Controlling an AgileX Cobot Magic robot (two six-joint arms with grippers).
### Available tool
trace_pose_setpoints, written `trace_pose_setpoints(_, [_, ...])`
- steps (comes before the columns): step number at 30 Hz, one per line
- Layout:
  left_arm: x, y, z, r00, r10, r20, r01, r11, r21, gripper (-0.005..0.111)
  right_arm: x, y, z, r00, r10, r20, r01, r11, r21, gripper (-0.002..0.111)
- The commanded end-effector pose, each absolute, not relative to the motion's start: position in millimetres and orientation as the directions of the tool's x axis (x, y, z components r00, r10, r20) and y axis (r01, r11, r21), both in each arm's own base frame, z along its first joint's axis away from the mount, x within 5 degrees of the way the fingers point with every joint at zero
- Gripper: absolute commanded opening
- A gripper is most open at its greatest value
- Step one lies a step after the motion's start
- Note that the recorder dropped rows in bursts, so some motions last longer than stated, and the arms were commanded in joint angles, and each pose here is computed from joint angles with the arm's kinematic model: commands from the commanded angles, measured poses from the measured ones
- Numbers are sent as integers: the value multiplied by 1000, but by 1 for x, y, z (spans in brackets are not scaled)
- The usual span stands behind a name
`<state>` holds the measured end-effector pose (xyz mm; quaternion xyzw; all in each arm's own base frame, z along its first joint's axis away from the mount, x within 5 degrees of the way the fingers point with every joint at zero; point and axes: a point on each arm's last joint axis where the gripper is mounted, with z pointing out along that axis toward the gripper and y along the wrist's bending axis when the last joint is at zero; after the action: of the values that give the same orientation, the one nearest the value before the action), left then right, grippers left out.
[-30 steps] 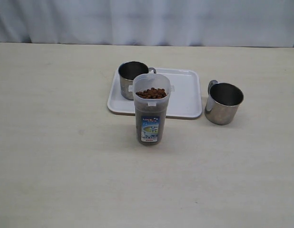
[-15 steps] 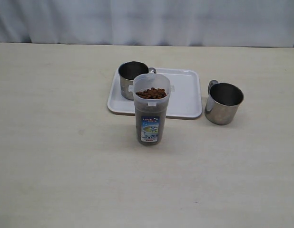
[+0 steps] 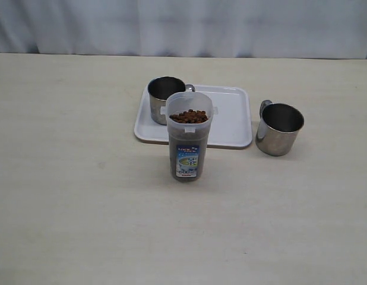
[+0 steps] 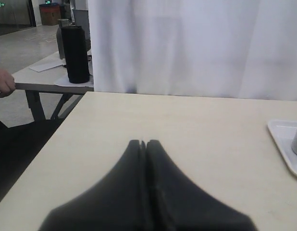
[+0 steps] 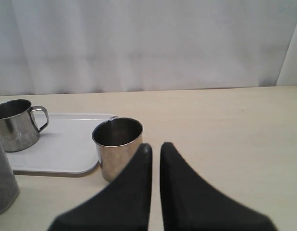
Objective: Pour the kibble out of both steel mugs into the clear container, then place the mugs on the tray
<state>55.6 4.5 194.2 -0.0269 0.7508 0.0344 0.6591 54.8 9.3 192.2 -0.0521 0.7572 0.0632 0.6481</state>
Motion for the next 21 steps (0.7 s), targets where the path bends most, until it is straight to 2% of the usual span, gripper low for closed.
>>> trace_pose_setpoints(1, [56,4,195,-118,8,-993,-72,997,16,0,55,9,192,-151,-3,-989,-164,986,22,5])
trace_pose_setpoints(14, [56,3,195,-117,8,-993,-70,997,17,0,55,9,192,-151,-3,-989,-164,986,22,5])
trace_pose_setpoints(19, [56,-2,195,-115,21,-993,35,999,17,0,55,9,192,-151,-3,-989,-164,986,22,5])
trace_pose_setpoints(21, [56,-3,195,-115,21,-993,39,999,17,0,55,9,192,-151,-3,-989,-164,986,22,5])
